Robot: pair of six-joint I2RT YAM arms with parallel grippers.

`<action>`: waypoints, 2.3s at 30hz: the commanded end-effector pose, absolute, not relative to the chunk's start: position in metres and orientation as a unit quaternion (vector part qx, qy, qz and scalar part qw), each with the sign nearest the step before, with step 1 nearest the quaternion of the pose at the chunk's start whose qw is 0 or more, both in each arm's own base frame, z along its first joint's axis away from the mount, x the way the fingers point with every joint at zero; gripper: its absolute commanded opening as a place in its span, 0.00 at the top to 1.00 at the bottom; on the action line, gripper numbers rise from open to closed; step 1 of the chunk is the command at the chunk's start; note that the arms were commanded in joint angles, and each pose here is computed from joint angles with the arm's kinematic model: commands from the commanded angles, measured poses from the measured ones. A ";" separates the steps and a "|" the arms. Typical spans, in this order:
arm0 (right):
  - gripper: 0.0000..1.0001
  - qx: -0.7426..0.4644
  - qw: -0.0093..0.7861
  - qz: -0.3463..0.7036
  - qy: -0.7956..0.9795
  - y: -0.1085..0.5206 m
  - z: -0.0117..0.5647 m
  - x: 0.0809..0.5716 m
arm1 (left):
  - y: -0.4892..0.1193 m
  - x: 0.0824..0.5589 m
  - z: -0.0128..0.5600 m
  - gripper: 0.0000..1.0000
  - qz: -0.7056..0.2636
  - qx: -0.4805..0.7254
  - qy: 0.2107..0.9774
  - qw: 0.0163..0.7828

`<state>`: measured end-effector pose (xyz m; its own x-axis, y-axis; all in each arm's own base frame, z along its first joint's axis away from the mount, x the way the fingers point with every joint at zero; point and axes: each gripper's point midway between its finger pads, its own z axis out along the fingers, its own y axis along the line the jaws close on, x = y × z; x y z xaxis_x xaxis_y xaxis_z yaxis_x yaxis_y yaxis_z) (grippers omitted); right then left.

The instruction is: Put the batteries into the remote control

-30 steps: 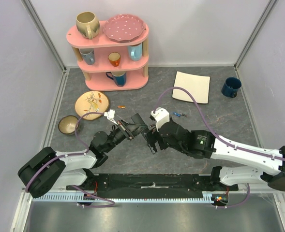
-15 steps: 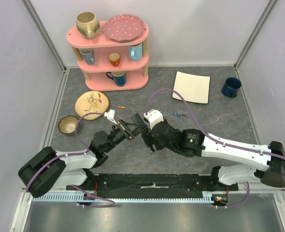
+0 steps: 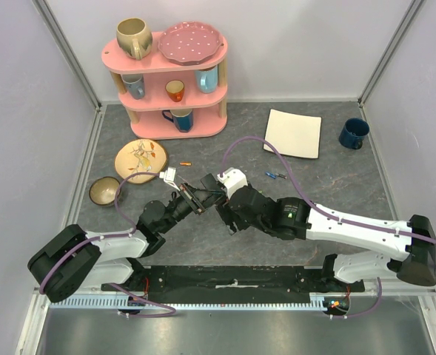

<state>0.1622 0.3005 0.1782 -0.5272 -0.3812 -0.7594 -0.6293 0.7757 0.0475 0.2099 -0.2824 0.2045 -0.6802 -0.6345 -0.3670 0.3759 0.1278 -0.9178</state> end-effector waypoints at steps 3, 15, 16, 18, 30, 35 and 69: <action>0.30 -0.297 0.404 0.178 0.847 0.313 0.190 0.165 | -0.284 0.209 0.222 0.98 -0.672 -0.095 0.624 0.388; 0.41 -0.301 0.402 0.177 0.846 0.311 0.187 0.164 | -0.285 0.210 0.222 0.98 -0.670 -0.095 0.627 0.387; 0.43 -0.301 0.401 0.176 0.847 0.310 0.187 0.164 | -0.285 0.210 0.223 0.98 -0.670 -0.094 0.626 0.388; 0.45 -0.301 0.401 0.177 0.847 0.310 0.186 0.163 | -0.285 0.210 0.222 0.98 -0.668 -0.095 0.627 0.388; 0.56 -0.303 0.403 0.183 0.844 0.309 0.192 0.161 | -0.283 0.215 0.217 0.98 -0.643 -0.090 0.645 0.403; 0.58 -0.301 0.402 0.193 0.843 0.305 0.200 0.158 | -0.276 0.221 0.210 0.98 -0.628 -0.097 0.653 0.412; 0.58 -0.069 0.359 0.039 0.930 0.119 0.119 0.278 | -0.230 0.192 0.189 0.98 -0.605 -0.085 0.677 0.412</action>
